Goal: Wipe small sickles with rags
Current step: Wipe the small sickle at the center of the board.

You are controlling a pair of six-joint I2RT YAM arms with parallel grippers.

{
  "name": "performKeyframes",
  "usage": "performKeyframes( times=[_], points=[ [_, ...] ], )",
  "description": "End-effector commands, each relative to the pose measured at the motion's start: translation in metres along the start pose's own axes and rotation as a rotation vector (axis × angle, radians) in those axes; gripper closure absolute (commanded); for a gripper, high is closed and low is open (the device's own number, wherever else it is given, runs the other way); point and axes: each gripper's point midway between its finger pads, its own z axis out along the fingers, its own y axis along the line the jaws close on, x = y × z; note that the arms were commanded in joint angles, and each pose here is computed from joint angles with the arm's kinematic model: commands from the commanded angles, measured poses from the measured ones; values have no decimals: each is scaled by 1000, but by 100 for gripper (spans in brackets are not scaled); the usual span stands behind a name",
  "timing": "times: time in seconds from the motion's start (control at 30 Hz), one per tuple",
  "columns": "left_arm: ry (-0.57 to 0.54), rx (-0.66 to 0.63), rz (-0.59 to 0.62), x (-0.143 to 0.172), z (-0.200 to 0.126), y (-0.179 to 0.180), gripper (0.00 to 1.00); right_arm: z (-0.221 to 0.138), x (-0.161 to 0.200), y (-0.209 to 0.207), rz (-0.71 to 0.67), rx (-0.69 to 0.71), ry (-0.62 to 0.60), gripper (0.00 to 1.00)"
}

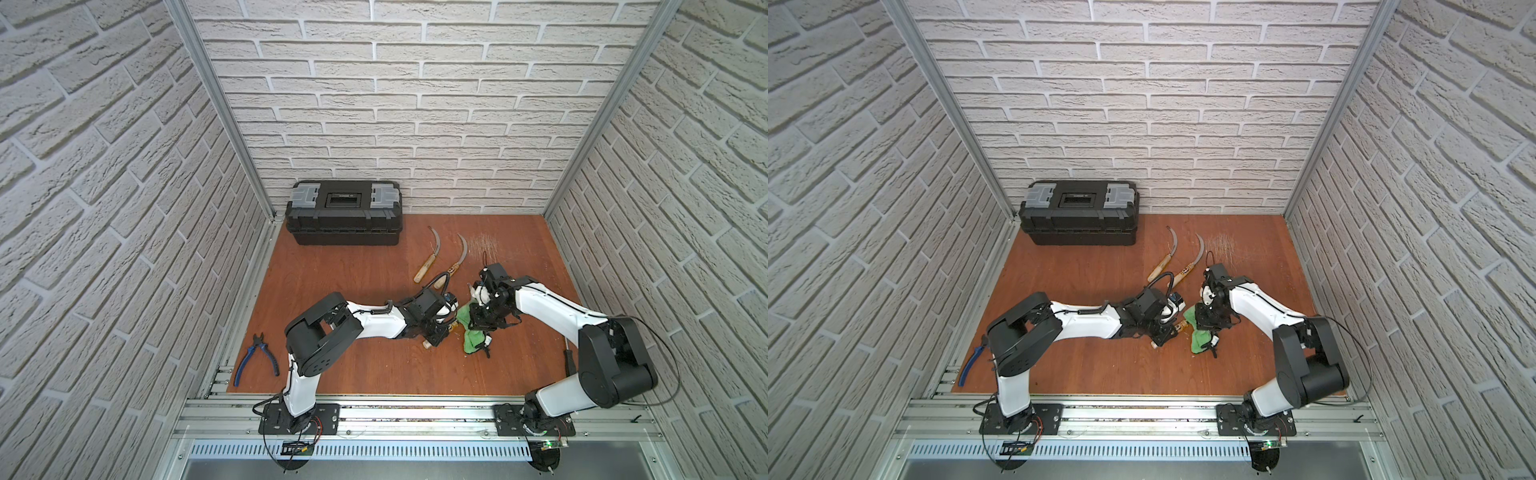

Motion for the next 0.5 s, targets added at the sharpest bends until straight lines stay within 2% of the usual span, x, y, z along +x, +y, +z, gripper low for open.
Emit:
performKeyframes(
  times=[0.0, 0.47],
  points=[
    [120, -48, -3, 24, 6, 14, 65, -21, -6, -6, 44, -14, -80, 97],
    [286, -156, 106, 11, 17, 15, 62, -24, -9, -33, 74, -2, -137, 97]
  ],
)
